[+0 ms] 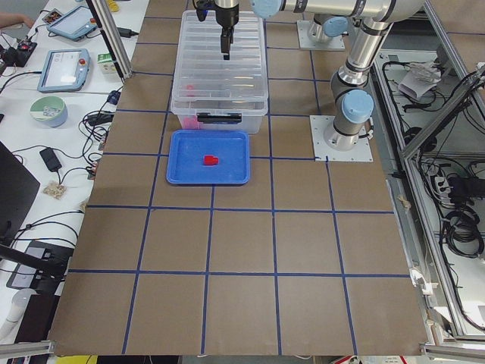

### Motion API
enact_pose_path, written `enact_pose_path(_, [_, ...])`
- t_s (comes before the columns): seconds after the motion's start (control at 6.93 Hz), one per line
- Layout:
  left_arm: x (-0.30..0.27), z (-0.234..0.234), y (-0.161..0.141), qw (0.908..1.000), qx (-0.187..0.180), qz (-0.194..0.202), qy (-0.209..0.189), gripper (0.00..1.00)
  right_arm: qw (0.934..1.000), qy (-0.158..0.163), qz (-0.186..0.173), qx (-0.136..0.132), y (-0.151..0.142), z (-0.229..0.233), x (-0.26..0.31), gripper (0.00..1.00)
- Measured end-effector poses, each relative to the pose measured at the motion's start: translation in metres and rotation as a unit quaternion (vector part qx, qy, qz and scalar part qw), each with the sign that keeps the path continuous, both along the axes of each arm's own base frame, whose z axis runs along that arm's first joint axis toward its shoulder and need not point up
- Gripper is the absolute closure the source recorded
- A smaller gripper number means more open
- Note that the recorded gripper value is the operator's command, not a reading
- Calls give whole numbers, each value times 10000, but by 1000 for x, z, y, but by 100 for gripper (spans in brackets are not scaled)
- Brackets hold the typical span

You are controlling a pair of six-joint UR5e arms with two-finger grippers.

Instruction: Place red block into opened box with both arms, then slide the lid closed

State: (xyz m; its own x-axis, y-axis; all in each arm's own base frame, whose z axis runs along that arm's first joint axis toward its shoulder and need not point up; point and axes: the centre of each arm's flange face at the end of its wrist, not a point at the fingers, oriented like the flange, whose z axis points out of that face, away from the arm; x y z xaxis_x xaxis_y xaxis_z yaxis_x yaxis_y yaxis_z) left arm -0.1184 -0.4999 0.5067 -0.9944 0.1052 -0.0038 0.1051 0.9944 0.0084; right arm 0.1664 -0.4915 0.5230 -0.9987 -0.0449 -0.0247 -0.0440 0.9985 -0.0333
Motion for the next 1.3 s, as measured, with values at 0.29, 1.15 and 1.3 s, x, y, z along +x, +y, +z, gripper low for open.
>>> enact_pose_path(0.29, [0,1,1,10000,-17,0,7,0,10000,-3,1,-6,0,0,0,0])
enact_pose_path(1.15, [0,3,2,10000,-38,0,0,0,9997,58,-151,158,-13,-22,-36,0])
enact_pose_path(1.3, [0,3,2,10000,-38,0,-5,0,9998,62,-96,161,-24,-53,-40,0])
